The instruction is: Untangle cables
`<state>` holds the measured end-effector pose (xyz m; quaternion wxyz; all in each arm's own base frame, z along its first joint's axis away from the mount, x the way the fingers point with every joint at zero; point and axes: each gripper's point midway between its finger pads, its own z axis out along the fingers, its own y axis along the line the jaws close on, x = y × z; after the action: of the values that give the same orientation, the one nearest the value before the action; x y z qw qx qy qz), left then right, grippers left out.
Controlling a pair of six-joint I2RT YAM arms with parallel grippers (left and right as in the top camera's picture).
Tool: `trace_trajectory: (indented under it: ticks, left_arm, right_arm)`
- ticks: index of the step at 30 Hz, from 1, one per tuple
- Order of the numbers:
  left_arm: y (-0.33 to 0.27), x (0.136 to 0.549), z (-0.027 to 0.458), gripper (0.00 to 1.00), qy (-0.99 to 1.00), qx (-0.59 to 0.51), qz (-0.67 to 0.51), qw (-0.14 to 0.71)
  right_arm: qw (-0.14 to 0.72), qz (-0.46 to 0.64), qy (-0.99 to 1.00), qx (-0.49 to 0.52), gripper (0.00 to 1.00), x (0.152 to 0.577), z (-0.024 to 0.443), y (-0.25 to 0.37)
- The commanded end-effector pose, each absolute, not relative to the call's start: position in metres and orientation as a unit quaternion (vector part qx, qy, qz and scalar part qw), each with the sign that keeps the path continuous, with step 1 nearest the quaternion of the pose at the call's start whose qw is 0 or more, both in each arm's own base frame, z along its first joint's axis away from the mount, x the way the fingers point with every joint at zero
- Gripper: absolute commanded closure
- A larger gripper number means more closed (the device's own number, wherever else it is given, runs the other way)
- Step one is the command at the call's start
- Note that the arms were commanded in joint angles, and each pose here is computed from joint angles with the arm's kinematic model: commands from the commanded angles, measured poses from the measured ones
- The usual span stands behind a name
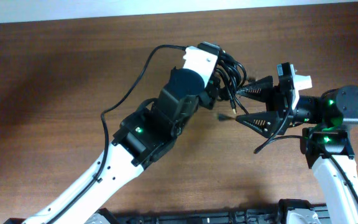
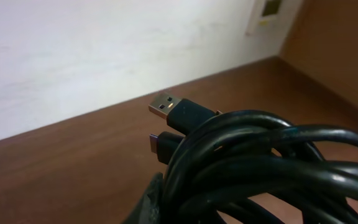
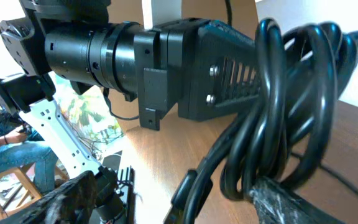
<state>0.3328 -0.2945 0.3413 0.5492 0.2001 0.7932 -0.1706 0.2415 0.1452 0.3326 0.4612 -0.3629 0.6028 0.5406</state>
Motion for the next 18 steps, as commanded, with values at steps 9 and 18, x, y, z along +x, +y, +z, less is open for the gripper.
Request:
trace_trajectory:
  ticks: [9, 18]
  left_arm:
    - [-0.325, 0.304, 0.343, 1.0, 0.774, 0.273, -0.217, 0.528]
    - [-0.347, 0.285, 0.352, 1.0, 0.754, 0.292, -0.244, 0.535]
  right_arm:
    - [0.47, 0.535, 0.603, -0.361, 0.18, 0.244, 0.334, 0.145]
    - [0.466, 0.537, 0.601, -0.365, 0.18, 0.242, 0.334, 0.146]
